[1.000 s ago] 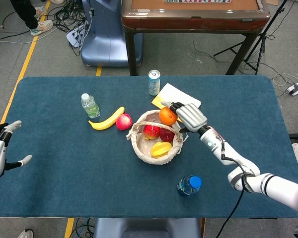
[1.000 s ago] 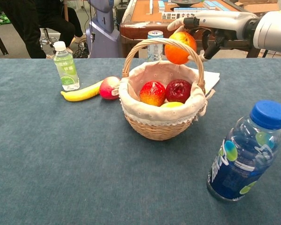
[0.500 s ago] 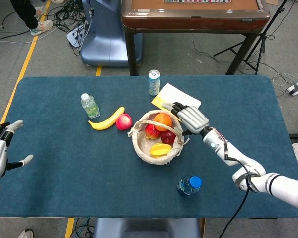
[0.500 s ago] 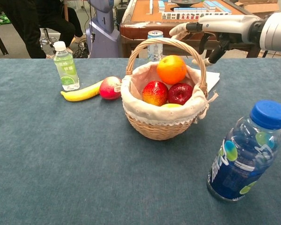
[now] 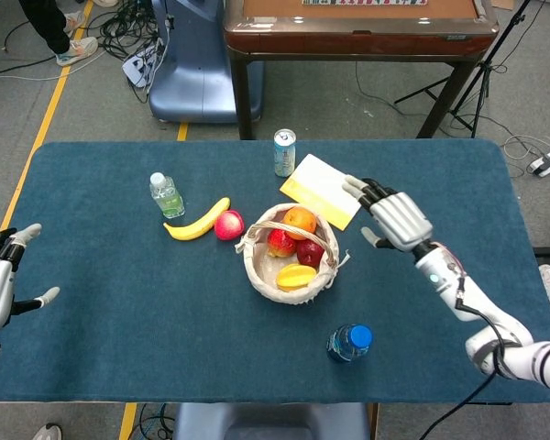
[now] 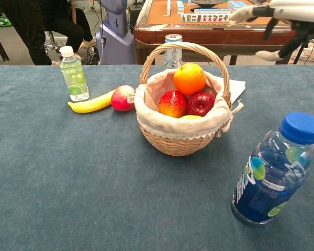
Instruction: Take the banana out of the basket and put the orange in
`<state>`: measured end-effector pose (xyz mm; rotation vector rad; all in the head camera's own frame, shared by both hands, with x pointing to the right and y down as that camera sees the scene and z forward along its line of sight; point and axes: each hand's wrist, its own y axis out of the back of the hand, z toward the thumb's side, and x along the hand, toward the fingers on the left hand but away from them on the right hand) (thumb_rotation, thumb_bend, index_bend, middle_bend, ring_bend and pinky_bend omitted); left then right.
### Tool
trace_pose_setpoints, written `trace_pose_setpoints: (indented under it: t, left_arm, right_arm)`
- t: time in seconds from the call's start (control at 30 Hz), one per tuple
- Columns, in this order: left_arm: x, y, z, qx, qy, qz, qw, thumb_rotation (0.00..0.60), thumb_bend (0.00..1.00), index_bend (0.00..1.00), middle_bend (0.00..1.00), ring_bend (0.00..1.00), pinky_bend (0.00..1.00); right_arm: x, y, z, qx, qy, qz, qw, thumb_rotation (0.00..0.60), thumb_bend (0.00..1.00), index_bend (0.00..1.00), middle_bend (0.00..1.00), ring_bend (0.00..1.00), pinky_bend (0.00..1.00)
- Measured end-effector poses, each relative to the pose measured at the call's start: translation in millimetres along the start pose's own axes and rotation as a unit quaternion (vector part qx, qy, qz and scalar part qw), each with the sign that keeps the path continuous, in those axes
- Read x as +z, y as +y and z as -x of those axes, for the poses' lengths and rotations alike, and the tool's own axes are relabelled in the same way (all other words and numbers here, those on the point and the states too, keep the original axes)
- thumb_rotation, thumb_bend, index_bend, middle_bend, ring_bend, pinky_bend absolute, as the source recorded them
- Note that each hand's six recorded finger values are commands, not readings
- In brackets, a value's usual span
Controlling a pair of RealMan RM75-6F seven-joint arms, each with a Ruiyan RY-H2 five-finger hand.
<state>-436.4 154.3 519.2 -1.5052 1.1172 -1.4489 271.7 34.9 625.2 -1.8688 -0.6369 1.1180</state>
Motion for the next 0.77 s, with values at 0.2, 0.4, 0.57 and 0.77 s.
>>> trace_pose_setpoints:
  t: [0.2,0.4,0.57,0.77]
  left_arm:
    - [-10,-7,3,-0.006,0.008,-0.017,0.9998,0.600,0.12,0.17,0.22,0.14,0.22]
    - [-18,-12,10,-0.013,0.014,-0.024,0.9995,0.600,0.12,0.17,0.22,0.14,0.22]
    - [-25,-20,19,-0.025,0.023,-0.034,0.9989,0.600,0.12,0.17,0.22,0.14,0.22]
    - [-27,-25,27,-0.028,0.030,-0.032,0.9986,0.600,0.12,0.17,0.22,0.14,0.22]
  right_arm:
    - [-39,4,-63,-0.018,-0.071,-0.034,0.9968,0.600,0.41,0.00,0.09,0.06,0.32]
    - [-74,7,-123,-0.029,-0.139,-0.055,0.9884,0.600,0.41,0.00,0.12,0.09,0.32]
    - [-94,11,-168,-0.054,-0.187,-0.054,0.9793,0.600,0.41,0.00,0.16,0.12,0.32]
    - [-105,7,-217,-0.075,-0.230,-0.051,0.9690,0.600,0.41,0.00,0.18,0.15,0.32]
